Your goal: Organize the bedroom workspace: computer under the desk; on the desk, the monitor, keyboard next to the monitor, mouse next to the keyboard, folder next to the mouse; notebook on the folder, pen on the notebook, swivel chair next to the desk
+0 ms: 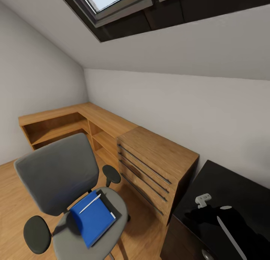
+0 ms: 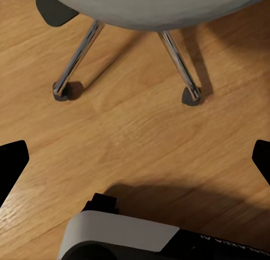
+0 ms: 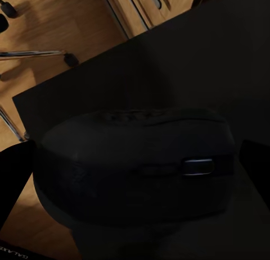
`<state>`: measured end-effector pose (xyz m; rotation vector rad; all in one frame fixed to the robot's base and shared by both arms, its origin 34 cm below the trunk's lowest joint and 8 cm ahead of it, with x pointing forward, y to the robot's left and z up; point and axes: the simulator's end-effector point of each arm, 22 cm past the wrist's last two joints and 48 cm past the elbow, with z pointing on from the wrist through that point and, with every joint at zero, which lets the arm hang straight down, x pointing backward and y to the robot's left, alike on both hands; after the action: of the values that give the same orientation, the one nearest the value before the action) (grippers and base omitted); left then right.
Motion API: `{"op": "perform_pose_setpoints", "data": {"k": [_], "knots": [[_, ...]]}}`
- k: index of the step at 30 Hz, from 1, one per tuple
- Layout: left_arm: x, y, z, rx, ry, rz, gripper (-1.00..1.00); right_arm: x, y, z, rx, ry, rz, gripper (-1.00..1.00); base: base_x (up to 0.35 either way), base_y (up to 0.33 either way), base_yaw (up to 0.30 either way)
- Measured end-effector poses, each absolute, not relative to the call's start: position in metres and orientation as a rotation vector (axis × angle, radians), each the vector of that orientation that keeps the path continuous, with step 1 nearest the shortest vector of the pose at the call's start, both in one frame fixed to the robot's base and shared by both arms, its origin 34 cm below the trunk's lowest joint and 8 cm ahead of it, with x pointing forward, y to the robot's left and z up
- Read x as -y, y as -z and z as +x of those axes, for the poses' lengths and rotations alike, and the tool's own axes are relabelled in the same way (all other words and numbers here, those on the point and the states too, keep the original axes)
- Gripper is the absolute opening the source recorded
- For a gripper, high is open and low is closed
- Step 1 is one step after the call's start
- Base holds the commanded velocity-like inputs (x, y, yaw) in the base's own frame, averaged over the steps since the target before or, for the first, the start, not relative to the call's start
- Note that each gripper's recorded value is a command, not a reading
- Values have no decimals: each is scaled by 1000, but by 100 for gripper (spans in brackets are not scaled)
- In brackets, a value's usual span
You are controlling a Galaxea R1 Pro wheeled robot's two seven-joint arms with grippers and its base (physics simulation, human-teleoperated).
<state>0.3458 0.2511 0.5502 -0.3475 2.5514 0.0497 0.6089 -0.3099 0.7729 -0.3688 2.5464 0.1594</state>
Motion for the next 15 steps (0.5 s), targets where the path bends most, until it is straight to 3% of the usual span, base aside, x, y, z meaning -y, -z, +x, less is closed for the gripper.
{"op": "perform_pose_setpoints", "data": {"k": [15], "knots": [[-251, -536, 347, -2551, -49, -347, 100, 310, -759, 610, -2546, -159, -369, -100, 0, 0, 0]]}}
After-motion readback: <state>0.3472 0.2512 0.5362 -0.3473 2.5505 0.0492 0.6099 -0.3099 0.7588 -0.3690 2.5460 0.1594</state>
